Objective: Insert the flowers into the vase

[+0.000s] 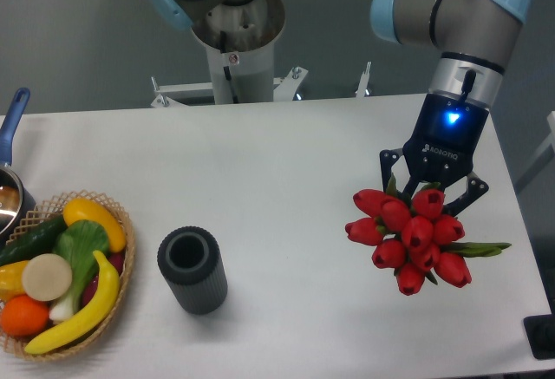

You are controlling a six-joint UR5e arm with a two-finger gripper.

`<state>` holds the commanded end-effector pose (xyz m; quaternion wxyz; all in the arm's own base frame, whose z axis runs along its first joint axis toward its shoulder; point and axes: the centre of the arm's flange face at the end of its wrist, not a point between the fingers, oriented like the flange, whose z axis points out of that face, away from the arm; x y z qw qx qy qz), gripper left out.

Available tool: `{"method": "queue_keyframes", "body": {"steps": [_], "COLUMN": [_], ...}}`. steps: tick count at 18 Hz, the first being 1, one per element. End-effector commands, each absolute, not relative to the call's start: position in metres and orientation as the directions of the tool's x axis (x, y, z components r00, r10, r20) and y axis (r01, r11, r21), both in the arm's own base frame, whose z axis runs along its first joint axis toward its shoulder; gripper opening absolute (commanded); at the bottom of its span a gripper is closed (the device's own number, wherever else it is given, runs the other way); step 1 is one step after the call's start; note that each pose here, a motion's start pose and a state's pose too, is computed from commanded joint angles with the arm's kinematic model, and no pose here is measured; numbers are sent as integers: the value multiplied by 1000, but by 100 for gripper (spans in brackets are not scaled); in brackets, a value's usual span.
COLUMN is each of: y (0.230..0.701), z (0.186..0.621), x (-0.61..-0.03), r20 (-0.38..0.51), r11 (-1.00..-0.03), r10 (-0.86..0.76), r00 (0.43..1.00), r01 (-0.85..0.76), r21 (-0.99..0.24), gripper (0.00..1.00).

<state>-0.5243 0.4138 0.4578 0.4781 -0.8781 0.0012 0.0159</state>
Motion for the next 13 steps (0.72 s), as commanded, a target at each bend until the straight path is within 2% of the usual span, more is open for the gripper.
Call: {"method": "queue_keyframes", "body": {"steps": [6,10,13], "y": [442,455,478], "z": [451,450,455], "x": [-503,-480,-451], "r20": [-13,43,50], "r11": [-524,-325,-259], "r10": [-53,-205,-296], "r00": [999,978,954], "r01": [-39,-27,-30], "r21": [-851,-945,-965], "gripper": [31,31,31]}}
